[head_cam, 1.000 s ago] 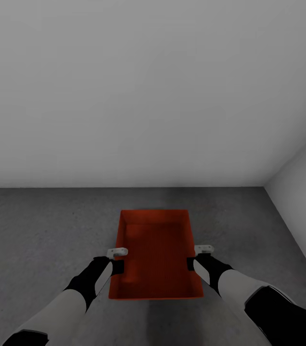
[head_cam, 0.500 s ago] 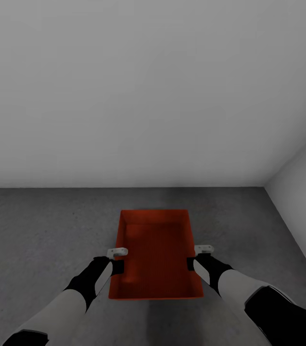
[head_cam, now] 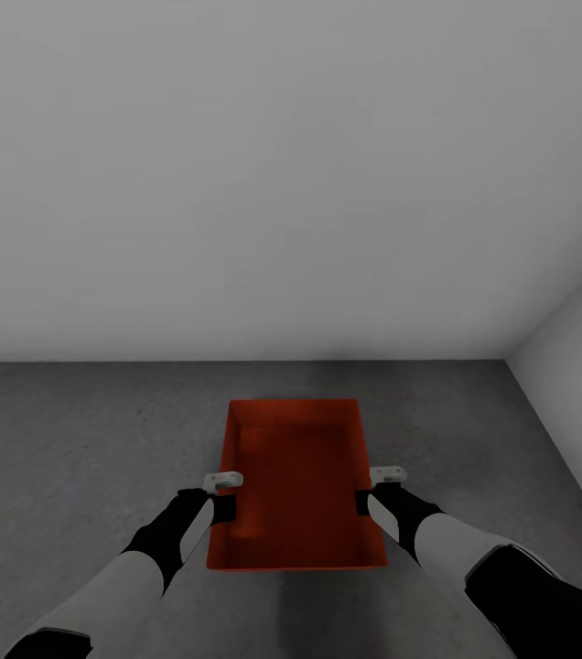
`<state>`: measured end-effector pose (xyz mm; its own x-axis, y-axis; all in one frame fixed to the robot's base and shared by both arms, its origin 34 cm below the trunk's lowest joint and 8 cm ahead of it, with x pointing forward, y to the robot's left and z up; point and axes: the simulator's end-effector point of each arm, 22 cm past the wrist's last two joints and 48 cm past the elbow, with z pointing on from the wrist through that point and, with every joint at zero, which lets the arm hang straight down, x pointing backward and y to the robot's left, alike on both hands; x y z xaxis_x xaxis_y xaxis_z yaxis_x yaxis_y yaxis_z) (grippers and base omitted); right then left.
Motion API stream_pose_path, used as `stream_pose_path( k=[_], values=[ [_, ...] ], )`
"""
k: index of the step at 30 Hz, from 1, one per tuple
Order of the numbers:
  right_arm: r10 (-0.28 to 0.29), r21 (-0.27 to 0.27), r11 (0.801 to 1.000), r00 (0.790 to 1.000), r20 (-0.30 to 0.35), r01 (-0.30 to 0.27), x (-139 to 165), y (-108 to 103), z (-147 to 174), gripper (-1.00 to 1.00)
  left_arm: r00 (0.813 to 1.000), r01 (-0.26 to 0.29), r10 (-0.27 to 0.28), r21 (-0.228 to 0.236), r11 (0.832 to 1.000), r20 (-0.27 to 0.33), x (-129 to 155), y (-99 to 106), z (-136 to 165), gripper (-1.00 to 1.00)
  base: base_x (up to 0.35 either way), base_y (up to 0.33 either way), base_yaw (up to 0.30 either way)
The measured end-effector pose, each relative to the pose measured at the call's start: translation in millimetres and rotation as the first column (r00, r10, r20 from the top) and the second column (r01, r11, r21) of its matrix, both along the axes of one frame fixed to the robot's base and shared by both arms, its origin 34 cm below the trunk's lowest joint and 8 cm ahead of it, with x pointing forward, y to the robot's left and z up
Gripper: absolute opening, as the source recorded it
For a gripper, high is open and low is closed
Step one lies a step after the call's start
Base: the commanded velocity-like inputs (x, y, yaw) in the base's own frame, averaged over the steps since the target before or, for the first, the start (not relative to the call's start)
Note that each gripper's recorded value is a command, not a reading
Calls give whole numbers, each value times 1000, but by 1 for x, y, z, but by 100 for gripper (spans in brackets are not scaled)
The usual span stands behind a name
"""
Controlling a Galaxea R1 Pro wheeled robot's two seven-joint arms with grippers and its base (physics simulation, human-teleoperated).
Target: Move the two storage containers from the living room to the garage. In the garage, place one container on the floor and stack the other container on top of it (either order is fine).
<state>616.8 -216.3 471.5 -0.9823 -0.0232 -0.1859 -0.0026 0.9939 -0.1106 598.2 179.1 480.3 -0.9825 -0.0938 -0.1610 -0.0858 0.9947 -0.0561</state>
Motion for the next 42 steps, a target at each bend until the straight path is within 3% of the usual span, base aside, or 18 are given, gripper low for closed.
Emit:
stream_pose_path(
  k=[42],
  values=[
    [0, 0, 1000, 1000, 1, 0, 0, -2, 0, -100, 1000, 4, -4, 2, 1000, 2, 0, -2, 0, -100, 0, 0, 0]
  ],
)
